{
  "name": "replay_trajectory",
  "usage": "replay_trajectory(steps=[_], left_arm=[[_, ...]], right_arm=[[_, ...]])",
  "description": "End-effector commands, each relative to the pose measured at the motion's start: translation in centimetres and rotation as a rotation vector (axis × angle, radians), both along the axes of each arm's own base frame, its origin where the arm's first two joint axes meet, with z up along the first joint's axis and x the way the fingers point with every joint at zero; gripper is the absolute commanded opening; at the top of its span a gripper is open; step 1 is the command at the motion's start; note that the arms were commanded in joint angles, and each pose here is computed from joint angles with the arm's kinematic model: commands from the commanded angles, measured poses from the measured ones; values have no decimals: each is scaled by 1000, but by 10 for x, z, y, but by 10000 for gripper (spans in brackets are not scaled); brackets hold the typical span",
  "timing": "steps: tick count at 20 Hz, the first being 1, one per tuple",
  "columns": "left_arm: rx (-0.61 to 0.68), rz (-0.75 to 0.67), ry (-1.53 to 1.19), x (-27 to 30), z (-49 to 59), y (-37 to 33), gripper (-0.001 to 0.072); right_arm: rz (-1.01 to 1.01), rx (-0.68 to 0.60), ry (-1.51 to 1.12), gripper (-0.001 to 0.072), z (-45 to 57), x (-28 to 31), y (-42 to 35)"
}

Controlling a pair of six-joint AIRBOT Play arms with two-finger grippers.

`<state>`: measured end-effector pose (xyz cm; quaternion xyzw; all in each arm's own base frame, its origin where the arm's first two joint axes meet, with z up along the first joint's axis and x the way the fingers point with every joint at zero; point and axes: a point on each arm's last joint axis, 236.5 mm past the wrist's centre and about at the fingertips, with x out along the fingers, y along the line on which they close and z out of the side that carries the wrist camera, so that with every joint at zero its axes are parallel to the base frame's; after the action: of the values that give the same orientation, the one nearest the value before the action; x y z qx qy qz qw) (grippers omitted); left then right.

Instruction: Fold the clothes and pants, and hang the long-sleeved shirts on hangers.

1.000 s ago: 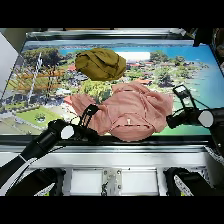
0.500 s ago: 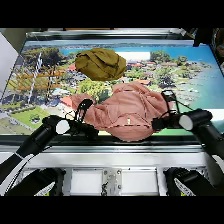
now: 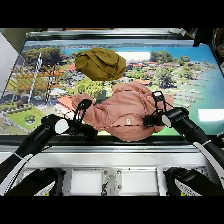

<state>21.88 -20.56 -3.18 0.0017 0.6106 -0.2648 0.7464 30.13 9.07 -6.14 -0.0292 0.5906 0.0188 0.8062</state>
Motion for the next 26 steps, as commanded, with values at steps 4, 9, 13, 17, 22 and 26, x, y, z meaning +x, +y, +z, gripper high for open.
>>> replay_trajectory(steps=[4, 9, 13, 17, 22, 26], left_arm=[[-59, 30, -86, -2, 38, 3, 8], [-99, 53, -135, -4, 59, 4, 8], [-89, 138, -118, 6, 59, 25, 8], [-59, 176, -46, 10, 41, 34, 8], [-6, 95, 22, 5, 8, 17, 8], [8, 134, 42, 20, 8, 25, 288]], right_arm=[[-80, -192, 104, 490, -1, -26, -48], [-108, -222, 142, 409, -2, -39, -57], [-110, -219, 143, 363, -6, -40, -57], [-95, -154, 64, 161, -5, -21, -42], [-86, -127, 40, 12, -9, -13, -35], [-19, -140, -36, 10, 35, 4, -34]])
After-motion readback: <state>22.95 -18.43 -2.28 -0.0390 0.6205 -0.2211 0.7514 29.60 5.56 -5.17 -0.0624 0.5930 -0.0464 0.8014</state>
